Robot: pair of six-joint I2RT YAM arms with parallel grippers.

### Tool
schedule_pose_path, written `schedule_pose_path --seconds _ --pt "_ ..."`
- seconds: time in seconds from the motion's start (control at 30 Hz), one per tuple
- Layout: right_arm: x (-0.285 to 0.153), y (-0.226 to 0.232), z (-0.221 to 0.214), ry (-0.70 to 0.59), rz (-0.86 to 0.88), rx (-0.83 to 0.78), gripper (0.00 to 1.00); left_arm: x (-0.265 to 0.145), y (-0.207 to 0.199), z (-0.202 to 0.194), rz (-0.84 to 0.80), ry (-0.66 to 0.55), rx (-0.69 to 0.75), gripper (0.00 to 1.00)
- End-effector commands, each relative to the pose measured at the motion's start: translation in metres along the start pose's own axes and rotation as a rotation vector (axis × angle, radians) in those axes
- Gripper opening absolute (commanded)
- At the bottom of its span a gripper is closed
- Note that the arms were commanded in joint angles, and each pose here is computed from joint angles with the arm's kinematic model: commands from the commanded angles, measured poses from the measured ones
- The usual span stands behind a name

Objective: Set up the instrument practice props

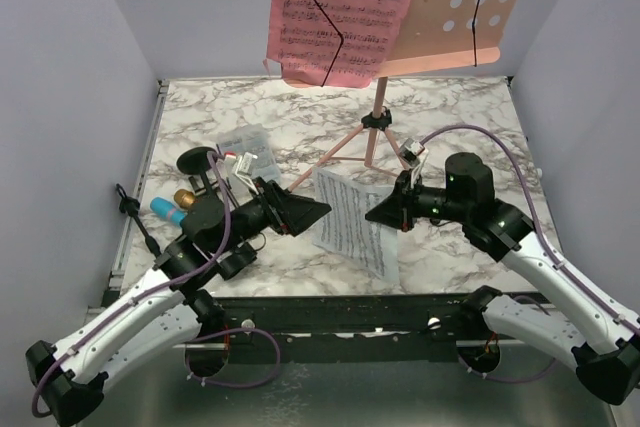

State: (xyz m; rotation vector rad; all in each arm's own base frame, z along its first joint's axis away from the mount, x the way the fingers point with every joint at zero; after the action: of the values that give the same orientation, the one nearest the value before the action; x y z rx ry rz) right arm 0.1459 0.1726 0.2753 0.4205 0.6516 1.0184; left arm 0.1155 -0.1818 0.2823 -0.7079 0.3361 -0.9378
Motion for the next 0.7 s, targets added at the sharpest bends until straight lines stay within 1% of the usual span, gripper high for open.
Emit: schedule_pose_path --seconds 0.0,0.07,0.13,0.2,0.27,0.37,0.43,0.6,0.67 --pt "-0.02 0.025 -0.015 0.263 0.229 -0.038 0.0 -0.016 -0.035 0.025 -0.134 0.189 0.344 0.98" --pt "-0.027 0.037 -0.013 0.313 0.352 -0.055 0.0 -0.017 -0.05 0.037 -0.202 0.232 0.424 0.99" --pt "-0.032 0.046 -0.011 0.359 0.43 -0.054 0.0 -0.012 -0.06 0.045 -0.265 0.288 0.465 0.99" --pt "-0.036 0.051 -0.01 0.398 0.484 -0.041 0.0 -0.004 -0.067 0.046 -0.341 0.371 0.464 0.99" --pt "-0.037 0.055 -0.006 0.406 0.505 -0.041 0.0 0.004 -0.071 0.043 -0.441 0.47 0.422 0.99" --pt "-0.038 0.058 -0.002 0.395 0.505 -0.046 0.0 0.016 -0.07 0.033 -0.573 0.618 0.314 0.97" --pt "-0.036 0.057 -0.003 0.403 0.509 -0.038 0.0 0.024 -0.067 0.027 -0.622 0.69 0.253 0.93" --pt "-0.03 0.05 -0.008 0.42 0.499 -0.014 0.0 0.032 -0.062 0.021 -0.654 0.75 0.196 0.83" --pt "-0.028 0.048 -0.008 0.421 0.501 -0.01 0.0 0.032 -0.062 0.018 -0.667 0.77 0.178 0.76"
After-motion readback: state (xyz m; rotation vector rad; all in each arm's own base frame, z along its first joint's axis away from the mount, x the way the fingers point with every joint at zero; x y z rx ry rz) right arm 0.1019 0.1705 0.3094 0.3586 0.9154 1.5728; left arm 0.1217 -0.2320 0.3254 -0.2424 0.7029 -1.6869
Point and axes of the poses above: each gripper's point midway between its finger pads, its own x axis out along the fingers, its own y axis along the line the jaws close on, z = x × y, the point moved 9 cm from there along -x, back along the fingers, and after that the axes turned 11 degrees about x, right-handed, at the moved point
